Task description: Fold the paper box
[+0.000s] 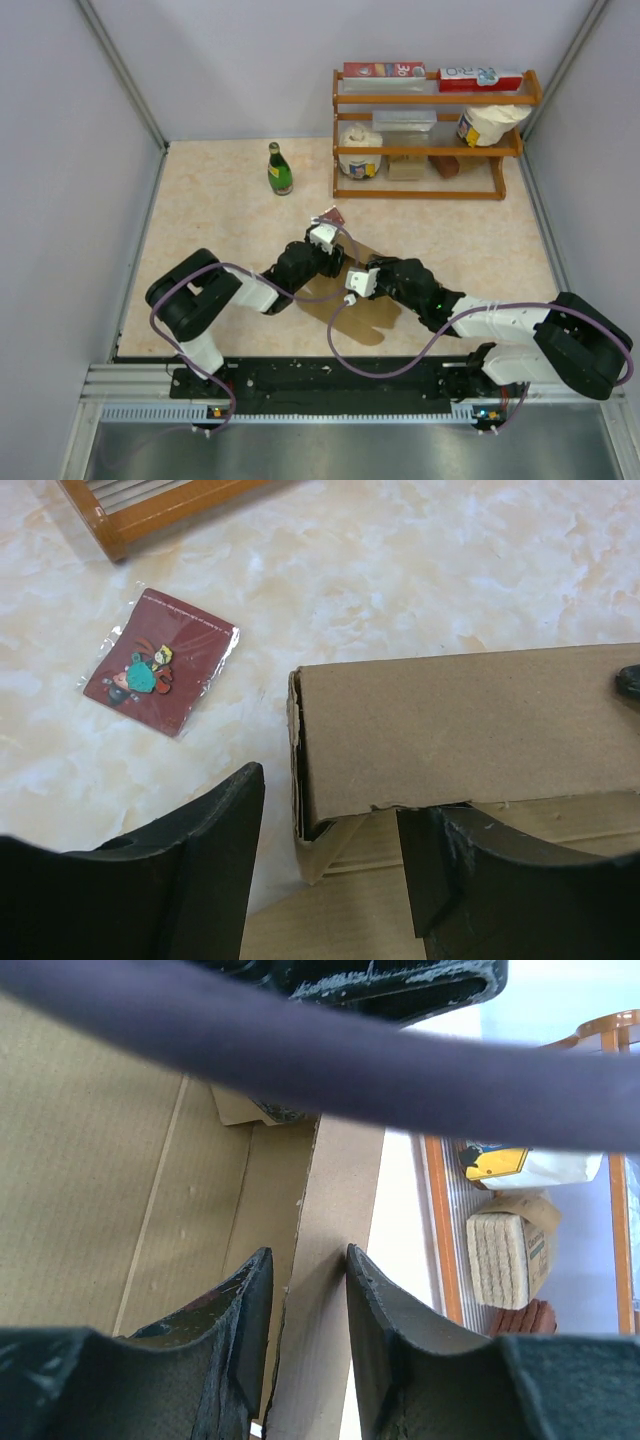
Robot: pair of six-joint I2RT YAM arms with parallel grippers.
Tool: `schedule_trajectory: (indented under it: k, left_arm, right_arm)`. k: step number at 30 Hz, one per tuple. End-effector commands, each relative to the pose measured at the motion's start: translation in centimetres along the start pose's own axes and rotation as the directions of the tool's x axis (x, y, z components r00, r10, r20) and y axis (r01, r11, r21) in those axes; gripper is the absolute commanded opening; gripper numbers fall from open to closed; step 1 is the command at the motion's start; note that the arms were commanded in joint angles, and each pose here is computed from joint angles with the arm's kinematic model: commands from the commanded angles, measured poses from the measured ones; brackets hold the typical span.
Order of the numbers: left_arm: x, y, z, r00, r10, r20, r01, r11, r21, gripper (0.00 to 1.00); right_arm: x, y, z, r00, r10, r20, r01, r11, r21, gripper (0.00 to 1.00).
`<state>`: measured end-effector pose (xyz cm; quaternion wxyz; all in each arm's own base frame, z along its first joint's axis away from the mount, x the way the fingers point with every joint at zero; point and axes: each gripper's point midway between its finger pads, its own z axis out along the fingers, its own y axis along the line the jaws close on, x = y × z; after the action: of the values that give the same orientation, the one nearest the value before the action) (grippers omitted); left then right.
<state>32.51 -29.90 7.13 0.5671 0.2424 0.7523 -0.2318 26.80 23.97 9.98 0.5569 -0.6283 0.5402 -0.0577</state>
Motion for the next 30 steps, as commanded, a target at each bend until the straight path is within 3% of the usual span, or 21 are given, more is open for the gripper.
schedule_trajectory:
  k: [1,12,30]
  left_arm:
    - [-0.62,1.23,0.08,0.998,0.028,0.058,-0.024,0.997,-0.078,0.58]
    - [-0.77,0.87,0.59,0.995,0.018,0.1,-0.012,0.998,-0.061,0.51]
    - [-0.44,1.17,0.84,0.996,0.035,0.078,-0.027,0.994,-0.107,0.33]
  right_arm:
    - [-1.55,0.1,0.25,0.998,0.033,0.06,-0.032,0.999,-0.007,0.35]
    - [-1.37,0.46,0.25,0.997,0.043,0.057,-0.042,0.999,-0.015,0.35]
    - [-1.26,1.01,0.32,0.997,0.052,0.06,-0.05,0.998,-0.033,0.36]
